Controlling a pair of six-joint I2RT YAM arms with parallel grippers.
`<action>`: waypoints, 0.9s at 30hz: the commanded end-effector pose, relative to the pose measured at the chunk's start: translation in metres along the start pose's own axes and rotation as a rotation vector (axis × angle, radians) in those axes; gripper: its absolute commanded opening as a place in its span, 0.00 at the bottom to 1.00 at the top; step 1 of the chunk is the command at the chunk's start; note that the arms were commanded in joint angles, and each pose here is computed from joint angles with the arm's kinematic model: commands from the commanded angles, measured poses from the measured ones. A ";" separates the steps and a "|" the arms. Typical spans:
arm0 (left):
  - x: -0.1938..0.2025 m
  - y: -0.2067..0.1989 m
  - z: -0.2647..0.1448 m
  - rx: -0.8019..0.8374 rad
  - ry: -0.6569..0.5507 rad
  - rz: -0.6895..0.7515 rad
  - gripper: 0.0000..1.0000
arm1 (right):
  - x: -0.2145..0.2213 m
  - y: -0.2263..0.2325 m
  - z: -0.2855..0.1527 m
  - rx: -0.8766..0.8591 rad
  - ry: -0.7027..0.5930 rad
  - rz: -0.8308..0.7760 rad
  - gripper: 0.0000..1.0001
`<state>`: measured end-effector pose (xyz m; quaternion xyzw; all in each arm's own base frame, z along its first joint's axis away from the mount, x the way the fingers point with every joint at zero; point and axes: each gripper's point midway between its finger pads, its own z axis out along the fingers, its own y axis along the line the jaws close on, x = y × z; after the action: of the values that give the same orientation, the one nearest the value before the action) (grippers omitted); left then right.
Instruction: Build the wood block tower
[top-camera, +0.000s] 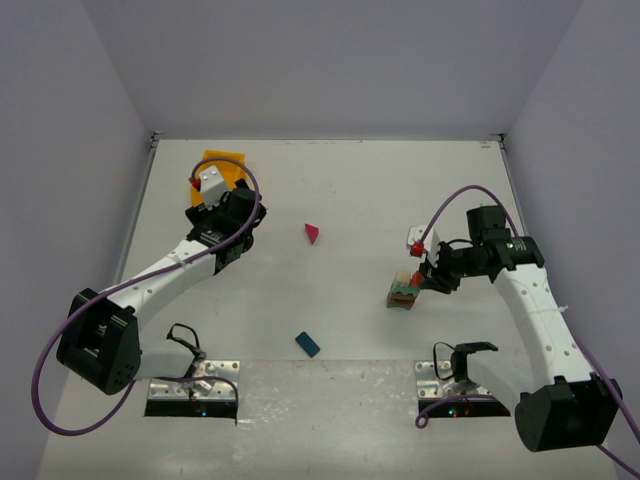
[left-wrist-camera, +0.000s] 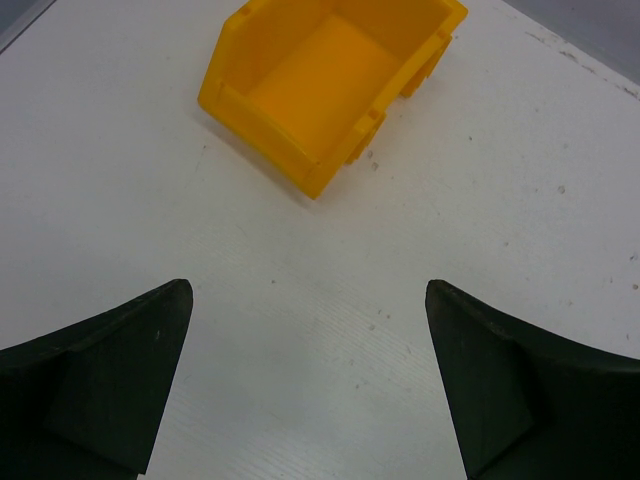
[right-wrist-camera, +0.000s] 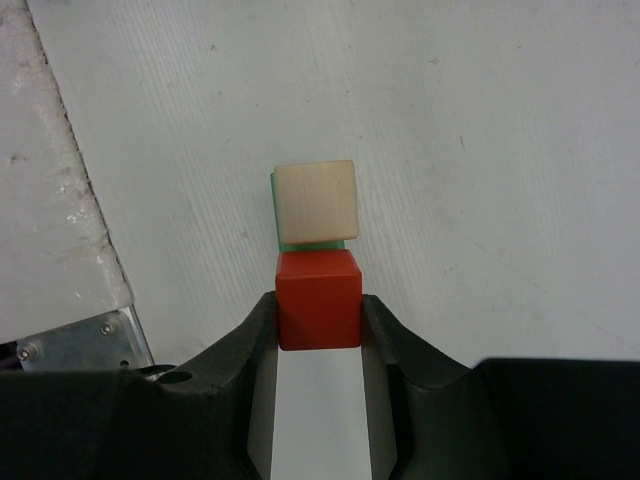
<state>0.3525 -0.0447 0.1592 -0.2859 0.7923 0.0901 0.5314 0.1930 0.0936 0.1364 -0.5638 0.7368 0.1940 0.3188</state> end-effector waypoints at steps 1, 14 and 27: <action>-0.011 -0.008 -0.003 0.024 -0.017 -0.018 1.00 | -0.021 -0.007 -0.007 0.006 -0.054 -0.047 0.23; -0.012 -0.009 -0.002 0.026 -0.017 -0.015 1.00 | -0.018 -0.007 -0.005 0.000 -0.038 -0.050 0.26; -0.011 -0.009 -0.002 0.029 -0.013 -0.012 1.00 | -0.012 -0.007 -0.001 -0.004 -0.018 -0.055 0.27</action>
<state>0.3525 -0.0465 0.1580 -0.2773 0.7975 0.0885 0.5285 0.1950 0.0970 0.1387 -0.5719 0.7305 0.1993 0.3157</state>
